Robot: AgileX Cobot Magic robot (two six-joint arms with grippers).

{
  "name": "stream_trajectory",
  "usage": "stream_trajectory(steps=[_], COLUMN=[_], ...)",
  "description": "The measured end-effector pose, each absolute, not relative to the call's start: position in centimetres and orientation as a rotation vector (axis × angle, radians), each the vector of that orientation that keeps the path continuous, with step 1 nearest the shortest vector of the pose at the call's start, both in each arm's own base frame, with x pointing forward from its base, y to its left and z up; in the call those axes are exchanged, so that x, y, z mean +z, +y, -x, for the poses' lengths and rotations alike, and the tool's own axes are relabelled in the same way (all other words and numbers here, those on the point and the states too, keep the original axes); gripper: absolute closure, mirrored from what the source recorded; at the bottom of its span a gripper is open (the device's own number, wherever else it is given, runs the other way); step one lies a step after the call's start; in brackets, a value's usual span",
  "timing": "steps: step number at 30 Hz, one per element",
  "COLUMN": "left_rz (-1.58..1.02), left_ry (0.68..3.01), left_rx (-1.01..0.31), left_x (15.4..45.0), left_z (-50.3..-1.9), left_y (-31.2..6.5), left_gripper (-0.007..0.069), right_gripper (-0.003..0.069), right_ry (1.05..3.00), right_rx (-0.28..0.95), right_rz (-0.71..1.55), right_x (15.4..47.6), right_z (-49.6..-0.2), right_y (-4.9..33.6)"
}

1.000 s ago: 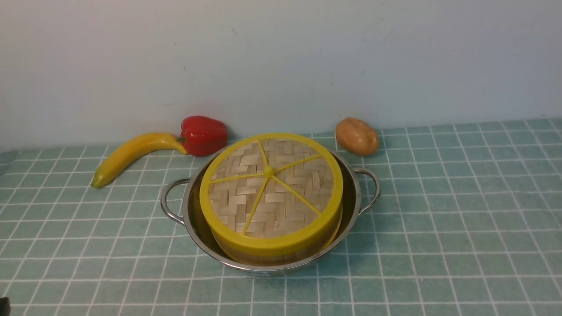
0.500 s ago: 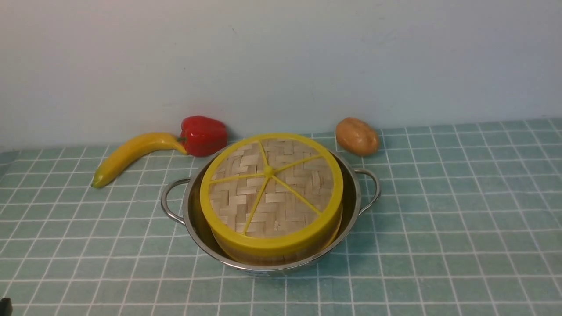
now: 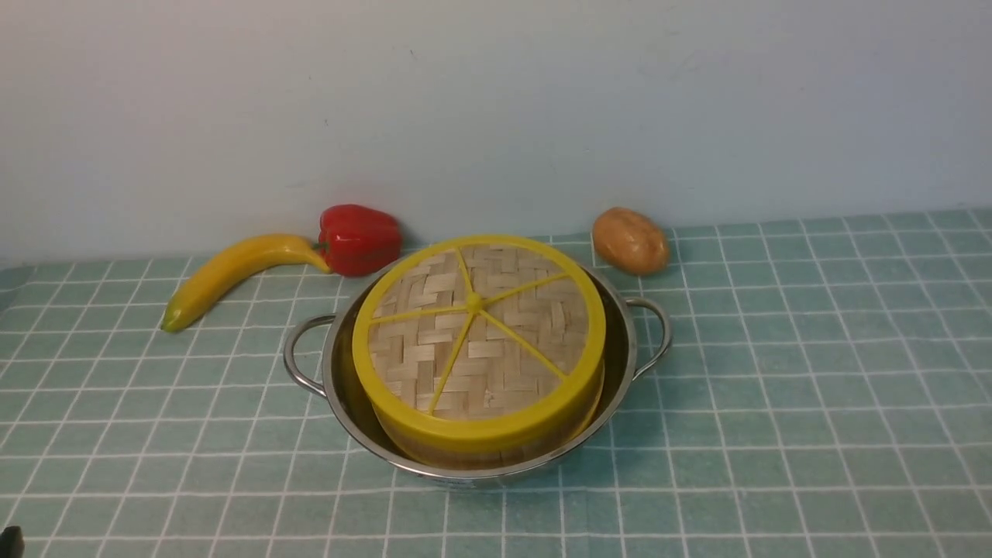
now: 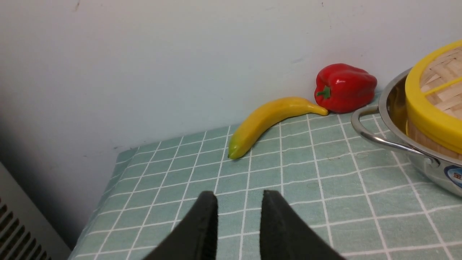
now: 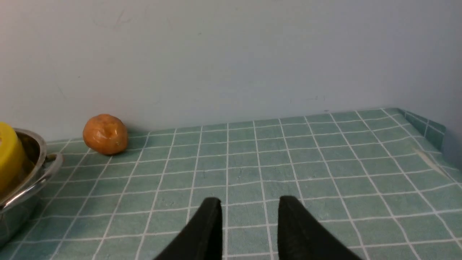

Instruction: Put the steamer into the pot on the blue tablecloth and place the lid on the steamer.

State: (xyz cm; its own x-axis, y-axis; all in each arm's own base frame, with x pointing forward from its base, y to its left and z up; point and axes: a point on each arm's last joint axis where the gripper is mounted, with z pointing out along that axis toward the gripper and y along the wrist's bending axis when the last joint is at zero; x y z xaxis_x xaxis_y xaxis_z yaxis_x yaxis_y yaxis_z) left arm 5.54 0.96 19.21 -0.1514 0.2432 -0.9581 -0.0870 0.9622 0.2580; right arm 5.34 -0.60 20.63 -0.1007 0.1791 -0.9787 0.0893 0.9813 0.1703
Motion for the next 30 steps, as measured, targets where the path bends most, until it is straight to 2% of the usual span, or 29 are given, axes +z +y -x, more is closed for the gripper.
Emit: stream_trajectory(steps=[30], left_rz=[-0.119], left_ry=[1.700], left_rx=[0.289], left_x=[19.21], left_z=[-5.54], left_y=[0.96], left_gripper=[0.0402], right_gripper=[0.0419], right_ry=[1.673], right_rx=[0.083], right_rz=[-0.211], right_x=[20.63], right_z=[-5.34], right_y=[-0.59])
